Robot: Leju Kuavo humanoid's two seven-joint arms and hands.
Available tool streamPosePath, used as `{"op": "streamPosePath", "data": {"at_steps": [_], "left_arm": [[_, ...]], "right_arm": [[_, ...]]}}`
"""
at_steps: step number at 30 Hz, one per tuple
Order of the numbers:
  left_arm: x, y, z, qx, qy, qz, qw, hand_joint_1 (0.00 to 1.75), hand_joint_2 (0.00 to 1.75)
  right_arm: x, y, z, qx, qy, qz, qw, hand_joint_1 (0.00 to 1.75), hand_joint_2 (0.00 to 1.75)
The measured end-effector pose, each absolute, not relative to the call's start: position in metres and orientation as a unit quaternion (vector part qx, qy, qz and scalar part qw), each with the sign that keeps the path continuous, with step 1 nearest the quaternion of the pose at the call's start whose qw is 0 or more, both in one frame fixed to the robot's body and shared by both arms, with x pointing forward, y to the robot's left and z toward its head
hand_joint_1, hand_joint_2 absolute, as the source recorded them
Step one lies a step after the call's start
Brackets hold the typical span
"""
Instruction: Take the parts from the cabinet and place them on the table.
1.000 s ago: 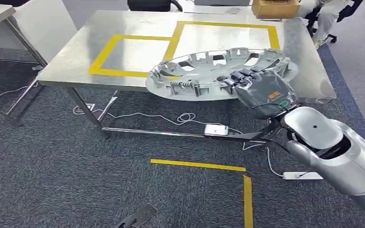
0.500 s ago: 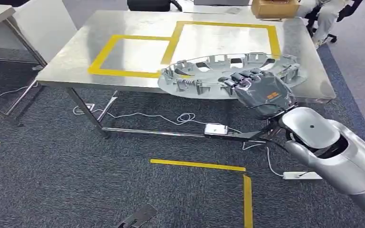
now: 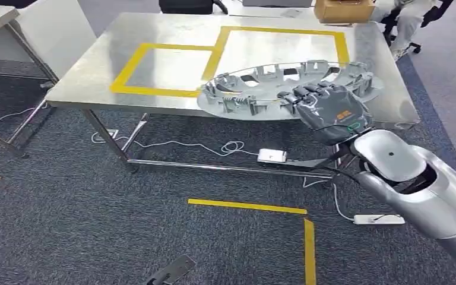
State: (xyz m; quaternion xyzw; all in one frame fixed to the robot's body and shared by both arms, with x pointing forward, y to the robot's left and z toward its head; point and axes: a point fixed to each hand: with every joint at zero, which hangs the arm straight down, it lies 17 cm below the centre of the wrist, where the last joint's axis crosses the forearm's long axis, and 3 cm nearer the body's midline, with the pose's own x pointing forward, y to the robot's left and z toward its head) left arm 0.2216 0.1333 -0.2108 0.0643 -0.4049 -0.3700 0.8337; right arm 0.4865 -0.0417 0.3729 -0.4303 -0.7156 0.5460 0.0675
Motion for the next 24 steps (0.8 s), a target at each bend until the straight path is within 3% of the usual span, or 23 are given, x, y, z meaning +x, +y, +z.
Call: {"op": "streamPosePath", "data": {"at_steps": [24], "left_arm": [[0.222, 0.134, -0.21, 0.054, -0.411, -0.368, 0.832, 0.0, 1.75]], "right_arm": [[0.495, -0.061, 0.371, -0.447, -0.706, 0.545, 0.074, 1.75, 1.75]]}}
